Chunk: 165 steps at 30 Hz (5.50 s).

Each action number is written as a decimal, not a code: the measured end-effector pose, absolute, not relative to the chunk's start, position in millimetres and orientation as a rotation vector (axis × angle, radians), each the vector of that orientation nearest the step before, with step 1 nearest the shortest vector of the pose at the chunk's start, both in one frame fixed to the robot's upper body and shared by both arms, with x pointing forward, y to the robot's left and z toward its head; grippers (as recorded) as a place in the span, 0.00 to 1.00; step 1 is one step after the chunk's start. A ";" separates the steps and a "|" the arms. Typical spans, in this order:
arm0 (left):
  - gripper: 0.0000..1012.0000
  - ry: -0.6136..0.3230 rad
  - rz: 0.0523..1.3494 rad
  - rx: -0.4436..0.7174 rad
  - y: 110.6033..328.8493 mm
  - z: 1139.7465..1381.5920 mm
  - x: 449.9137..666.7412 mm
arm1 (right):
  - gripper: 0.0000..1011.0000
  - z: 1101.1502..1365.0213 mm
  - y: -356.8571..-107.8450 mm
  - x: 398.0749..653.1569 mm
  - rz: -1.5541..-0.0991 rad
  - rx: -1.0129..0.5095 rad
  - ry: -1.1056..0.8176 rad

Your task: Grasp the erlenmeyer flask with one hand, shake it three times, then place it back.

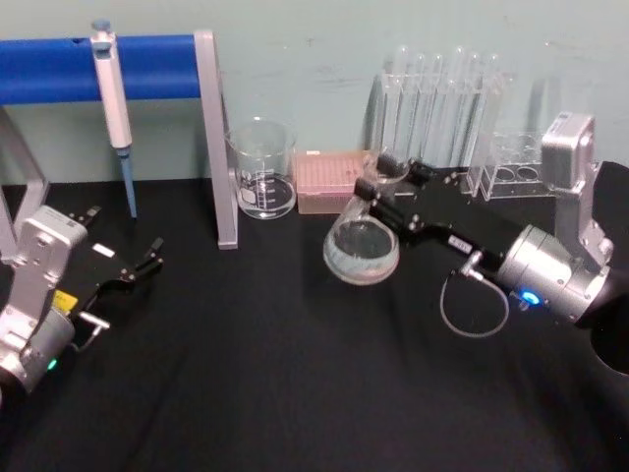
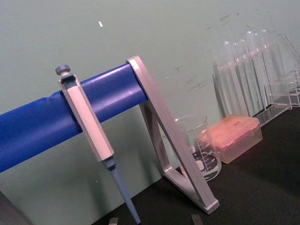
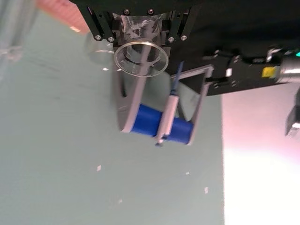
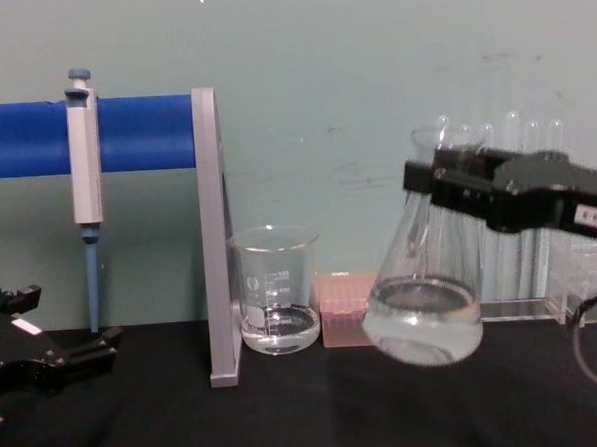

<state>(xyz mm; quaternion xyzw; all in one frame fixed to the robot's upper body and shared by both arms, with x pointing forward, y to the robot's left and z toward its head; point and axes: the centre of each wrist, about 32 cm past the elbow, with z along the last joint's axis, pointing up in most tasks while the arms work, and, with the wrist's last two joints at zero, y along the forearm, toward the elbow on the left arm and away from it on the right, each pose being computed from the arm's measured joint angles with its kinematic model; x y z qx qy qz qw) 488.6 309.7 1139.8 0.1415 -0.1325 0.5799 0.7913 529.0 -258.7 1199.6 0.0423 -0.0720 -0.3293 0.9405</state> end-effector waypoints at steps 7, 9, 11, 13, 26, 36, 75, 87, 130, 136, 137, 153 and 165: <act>0.99 -0.285 1.248 0.304 309.7 1139.8 488.6 | 0.44 1213.3 -257.9 518.1 -0.798 0.092 -0.185; 0.99 -0.285 1.248 0.305 309.7 1139.8 488.6 | 0.44 1214.8 -258.4 516.5 -0.818 0.085 -0.190; 0.99 -0.285 1.248 0.305 309.7 1139.8 488.6 | 0.44 1216.3 -259.2 514.4 -0.839 0.079 -0.195; 0.99 -0.285 1.248 0.305 309.7 1139.8 488.6 | 0.44 1217.4 -259.6 513.2 -0.851 0.078 -0.198; 0.99 -0.285 1.248 0.305 309.7 1139.8 488.6 | 0.44 1216.1 -255.5 516.2 -0.808 0.083 -0.188; 0.99 -0.285 1.248 0.304 309.7 1139.8 488.6 | 0.44 1214.9 -236.1 523.3 -0.636 0.077 -0.174; 0.99 -0.285 1.248 0.305 309.7 1139.8 488.6 | 0.44 1216.5 -251.6 516.2 -0.670 0.115 -0.172; 0.99 -0.285 1.248 0.304 309.7 1139.8 488.6 | 0.44 1216.2 -303.1 490.1 -0.906 0.094 -0.182; 0.99 -0.285 1.248 0.304 309.7 1139.8 488.6 | 0.44 1213.8 -205.5 522.0 -0.442 0.109 -0.106; 0.99 -0.285 1.248 0.304 309.6 1139.8 488.6 | 0.44 1215.0 -200.0 521.3 -0.420 0.108 -0.107; 0.99 -0.285 1.248 0.305 309.7 1139.8 488.6 | 0.44 1215.6 -199.5 521.0 -0.417 0.108 -0.109; 0.99 -0.285 1.248 0.305 309.7 1139.7 488.6 | 0.44 1218.1 -228.0 511.6 -0.551 0.102 -0.133; 0.99 -0.285 1.248 0.304 309.7 1139.8 488.6 | 0.44 1218.9 -292.8 486.2 -0.828 0.092 -0.157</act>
